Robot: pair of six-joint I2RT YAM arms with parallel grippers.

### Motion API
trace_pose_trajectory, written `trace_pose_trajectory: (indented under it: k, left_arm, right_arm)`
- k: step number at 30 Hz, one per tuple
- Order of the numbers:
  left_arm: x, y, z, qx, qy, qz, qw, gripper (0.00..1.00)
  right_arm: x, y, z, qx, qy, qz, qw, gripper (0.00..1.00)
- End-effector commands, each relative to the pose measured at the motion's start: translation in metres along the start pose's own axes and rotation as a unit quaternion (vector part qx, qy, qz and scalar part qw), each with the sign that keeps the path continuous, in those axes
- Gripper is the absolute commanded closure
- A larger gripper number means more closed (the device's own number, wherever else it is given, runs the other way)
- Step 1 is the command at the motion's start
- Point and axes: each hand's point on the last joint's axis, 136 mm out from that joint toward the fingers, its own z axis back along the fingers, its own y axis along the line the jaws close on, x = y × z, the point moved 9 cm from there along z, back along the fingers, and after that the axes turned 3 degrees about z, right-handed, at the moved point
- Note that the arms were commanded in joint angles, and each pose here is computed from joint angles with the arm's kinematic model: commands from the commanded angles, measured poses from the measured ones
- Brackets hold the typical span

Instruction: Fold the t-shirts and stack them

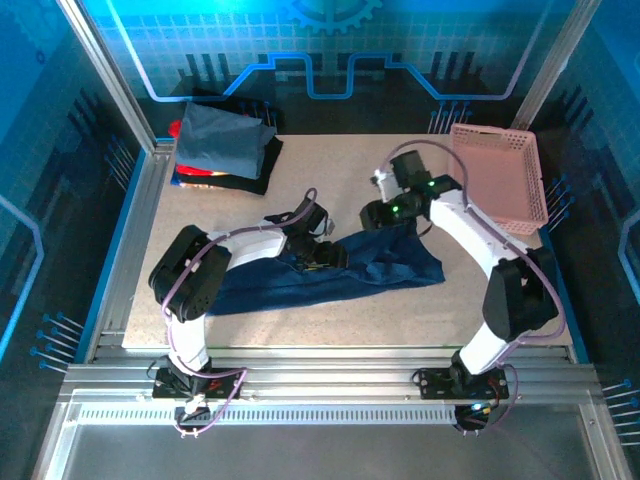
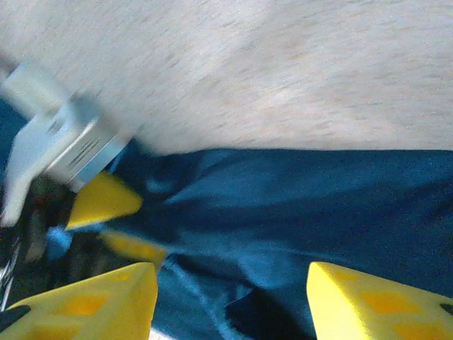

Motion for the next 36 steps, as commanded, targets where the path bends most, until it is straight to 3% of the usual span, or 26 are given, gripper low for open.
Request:
trace_pose_trajectory:
  k: [1,10,20,31,36]
  left_arm:
    - [0.003,0.008,0.003,-0.016,0.008,0.044,0.999,0.28]
    - [0.005,0.015,0.006,-0.01,0.004,0.047,0.999,0.28]
    - [0.0,0.023,0.006,-0.005,0.005,0.054,0.999,0.28]
    - [0.0,0.033,0.006,0.004,0.005,0.059,0.998,0.29]
    - [0.0,0.036,0.006,0.011,0.006,0.059,0.998,0.29]
  right_arm:
    - [-0.033,0.008,-0.032,0.018,0.078,0.047,0.996,0.41]
    - [-0.047,0.014,-0.064,-0.022,0.115,0.095,0.989,0.42]
    - [-0.058,0.013,-0.066,-0.037,0.137,0.112,0.984,0.48]
    - [-0.072,0.015,-0.063,-0.057,0.154,0.117,0.979,0.88]
    - [-0.077,0.025,-0.047,-0.055,0.142,0.109,0.982,0.93]
